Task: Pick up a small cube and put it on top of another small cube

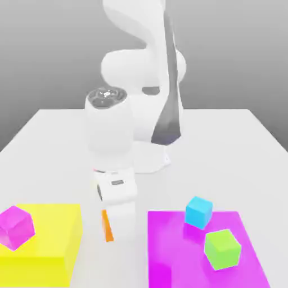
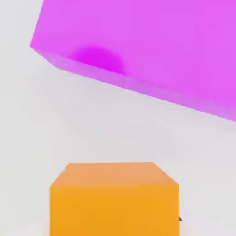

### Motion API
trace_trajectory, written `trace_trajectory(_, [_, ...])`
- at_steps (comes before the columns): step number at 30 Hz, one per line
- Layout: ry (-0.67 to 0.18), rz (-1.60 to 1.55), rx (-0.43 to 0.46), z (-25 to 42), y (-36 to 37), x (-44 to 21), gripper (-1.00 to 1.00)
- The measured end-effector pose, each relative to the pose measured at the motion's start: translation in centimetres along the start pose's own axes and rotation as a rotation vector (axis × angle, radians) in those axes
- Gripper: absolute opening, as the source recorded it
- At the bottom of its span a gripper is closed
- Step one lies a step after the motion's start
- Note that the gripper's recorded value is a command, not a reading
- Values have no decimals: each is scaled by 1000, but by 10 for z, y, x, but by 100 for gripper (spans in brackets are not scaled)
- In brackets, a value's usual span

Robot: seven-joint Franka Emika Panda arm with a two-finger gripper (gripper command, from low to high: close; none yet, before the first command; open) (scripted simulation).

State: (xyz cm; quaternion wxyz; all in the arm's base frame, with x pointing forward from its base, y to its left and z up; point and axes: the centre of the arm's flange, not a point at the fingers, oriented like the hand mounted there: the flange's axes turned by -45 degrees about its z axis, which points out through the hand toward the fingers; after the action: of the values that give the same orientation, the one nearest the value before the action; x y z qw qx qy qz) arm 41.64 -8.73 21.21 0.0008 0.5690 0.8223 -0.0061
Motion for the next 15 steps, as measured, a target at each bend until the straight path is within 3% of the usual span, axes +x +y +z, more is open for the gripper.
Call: trace_trajectory(15, [-3, -373, 5, -88, -20, -133, -100])
